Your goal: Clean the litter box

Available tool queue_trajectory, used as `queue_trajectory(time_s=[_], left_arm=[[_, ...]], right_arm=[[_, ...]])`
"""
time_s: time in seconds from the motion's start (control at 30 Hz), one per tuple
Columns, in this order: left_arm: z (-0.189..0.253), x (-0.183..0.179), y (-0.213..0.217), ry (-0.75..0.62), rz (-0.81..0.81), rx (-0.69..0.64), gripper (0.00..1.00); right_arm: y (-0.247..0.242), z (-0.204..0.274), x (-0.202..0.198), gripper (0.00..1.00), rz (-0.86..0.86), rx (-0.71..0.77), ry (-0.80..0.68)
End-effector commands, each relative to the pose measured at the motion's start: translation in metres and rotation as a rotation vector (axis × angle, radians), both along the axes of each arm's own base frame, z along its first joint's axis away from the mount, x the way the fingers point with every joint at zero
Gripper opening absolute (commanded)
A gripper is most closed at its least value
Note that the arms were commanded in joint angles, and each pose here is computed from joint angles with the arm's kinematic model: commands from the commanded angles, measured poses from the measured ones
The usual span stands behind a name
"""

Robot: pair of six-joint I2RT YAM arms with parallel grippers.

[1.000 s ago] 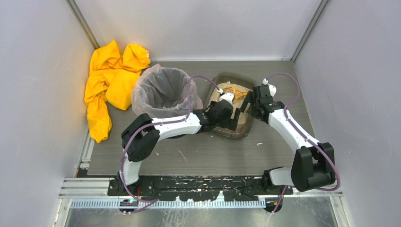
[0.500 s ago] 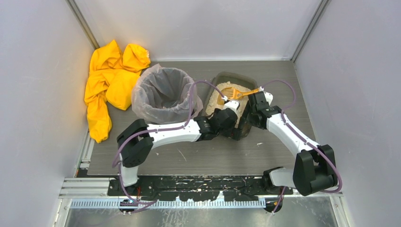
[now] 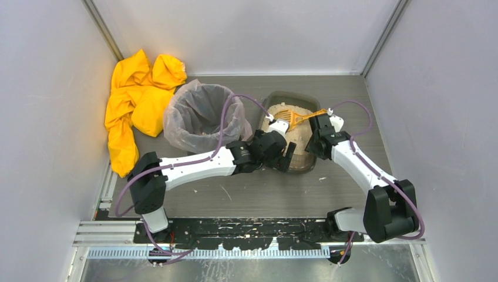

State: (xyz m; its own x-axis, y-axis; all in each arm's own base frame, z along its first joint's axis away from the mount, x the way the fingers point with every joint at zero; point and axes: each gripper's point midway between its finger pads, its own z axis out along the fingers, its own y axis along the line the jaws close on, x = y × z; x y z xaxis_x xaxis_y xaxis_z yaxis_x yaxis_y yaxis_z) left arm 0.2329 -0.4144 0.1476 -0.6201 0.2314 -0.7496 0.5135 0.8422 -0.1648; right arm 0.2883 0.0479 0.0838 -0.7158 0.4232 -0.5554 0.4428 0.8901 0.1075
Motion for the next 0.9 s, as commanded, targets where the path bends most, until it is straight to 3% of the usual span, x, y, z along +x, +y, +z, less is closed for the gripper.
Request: queue_trajectory(time_s=[0.0,0.2,0.3,0.4,0.53,0.67,0.87], left_arm=[[0.032,0.009,0.014,-0.066,0.019,-0.030,0.97],[0.038,0.012,0.030,-0.078,0.039,-0.039,0.97],[0.038,0.015,0.039,-0.084,0.057,-0.038,0.97],[0.038,0.018,0.048,-0.085,0.073,-0.036,0.98],[0.043,0.019,0.054,-0.090,0.082,-0.049,0.99],[0.047,0.017,0.055,-0.091,0.079,-0.055,0.99],[0.048,0.014,0.058,-0.079,0.084,-0.072,0.99]], right_arm=[[-0.035,0.007,-0.013,0.41,-0.120,-0.082,0.015],[-0.057,0.007,-0.014,0.48,-0.207,-0.078,0.021],[-0.056,0.011,-0.007,0.71,-0.202,-0.053,-0.008],[-0.044,0.024,0.001,0.80,-0.172,0.015,-0.073],[-0.030,0.057,0.018,0.81,-0.110,0.087,-0.214],[-0.033,0.090,0.045,0.78,-0.094,0.058,-0.313],[-0.032,0.101,0.098,0.68,-0.086,0.035,-0.290]])
